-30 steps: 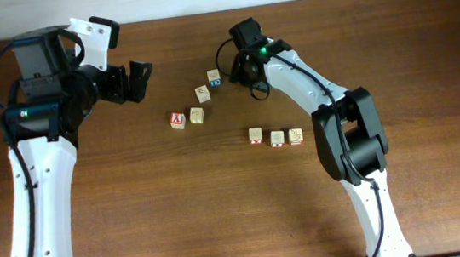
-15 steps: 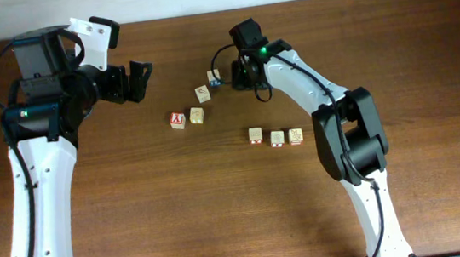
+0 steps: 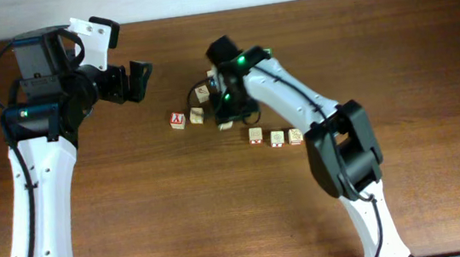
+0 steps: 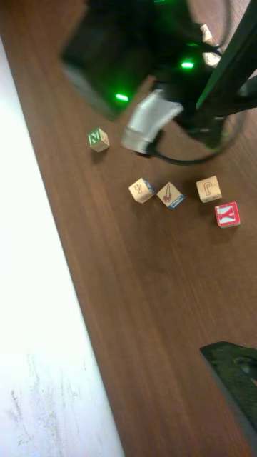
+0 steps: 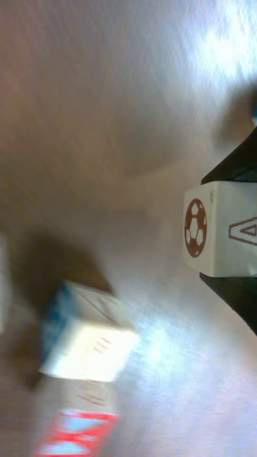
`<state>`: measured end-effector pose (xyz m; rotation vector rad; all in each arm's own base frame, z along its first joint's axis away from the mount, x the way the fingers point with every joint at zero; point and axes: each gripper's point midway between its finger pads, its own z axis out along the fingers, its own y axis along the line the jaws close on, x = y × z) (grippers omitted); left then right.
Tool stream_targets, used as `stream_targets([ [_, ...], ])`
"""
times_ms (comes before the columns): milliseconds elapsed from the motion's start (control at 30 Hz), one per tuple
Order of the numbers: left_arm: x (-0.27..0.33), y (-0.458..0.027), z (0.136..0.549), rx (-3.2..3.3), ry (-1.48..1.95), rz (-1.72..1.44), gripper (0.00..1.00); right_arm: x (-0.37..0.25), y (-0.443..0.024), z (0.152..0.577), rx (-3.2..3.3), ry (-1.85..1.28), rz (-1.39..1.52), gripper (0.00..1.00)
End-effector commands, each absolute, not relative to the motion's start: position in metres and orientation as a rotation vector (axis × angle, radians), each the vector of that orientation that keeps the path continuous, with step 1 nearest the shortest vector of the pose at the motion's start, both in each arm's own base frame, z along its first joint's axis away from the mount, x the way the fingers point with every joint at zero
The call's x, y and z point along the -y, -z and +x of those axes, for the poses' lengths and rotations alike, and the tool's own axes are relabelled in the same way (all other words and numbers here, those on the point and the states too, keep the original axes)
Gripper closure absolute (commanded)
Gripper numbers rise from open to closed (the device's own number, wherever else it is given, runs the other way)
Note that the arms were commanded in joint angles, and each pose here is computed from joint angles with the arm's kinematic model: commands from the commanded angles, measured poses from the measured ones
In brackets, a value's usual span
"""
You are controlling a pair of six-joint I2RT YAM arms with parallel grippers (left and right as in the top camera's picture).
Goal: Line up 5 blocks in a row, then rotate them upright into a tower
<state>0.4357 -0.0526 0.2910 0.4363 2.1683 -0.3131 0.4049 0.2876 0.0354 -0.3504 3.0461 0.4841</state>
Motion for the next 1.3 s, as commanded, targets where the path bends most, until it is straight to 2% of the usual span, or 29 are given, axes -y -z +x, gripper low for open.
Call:
stream_targets([
  [0,0.052,-0.296,0.439,-2.156,0.322,0.432,0.01,-0.288,-0.046,0.395,-3.042,-0.311,-0.302,0.69],
  [133,0.052,-0.296,0.439,-2.156,0.322,0.432,0.01,-0.278,-0.036,0.385,-3.038,-0.062,-0.199,0.69],
  [333,0.052,-0.296,0.439,-2.156,0.322,0.432,0.01,-0.252,-0.013,0.37,-3.065,0.144,-0.087,0.69],
  [733,0.052,-0.296,0.439,-2.156,0.322,0.432,0.01,-0.222,-0.013,0.377,-3.097,0.193,0.004,0.68],
  [800,0.052,-0.296,0.439,-2.156,0.322,0.432,0.01,-0.221,-0.013,0.375,-3.107,0.197,0.003,0.61],
  [967,0.052,-0.296,0.439,-2.156,0.322,0.432,0.01,-0.225,-0.014,0.372,-3.128,0.157,0.006,0.59],
  [1100,0.052,-0.296,0.439,-2.156,0.322,0.432,0.01,-0.225,-0.039,0.388,-3.104,0.11,0.01,0.54],
  [1267,0.052,-0.296,0.439,-2.156,0.322,0.432,0.01,-0.212,-0.105,0.432,-2.986,0.002,0.008,0.48],
])
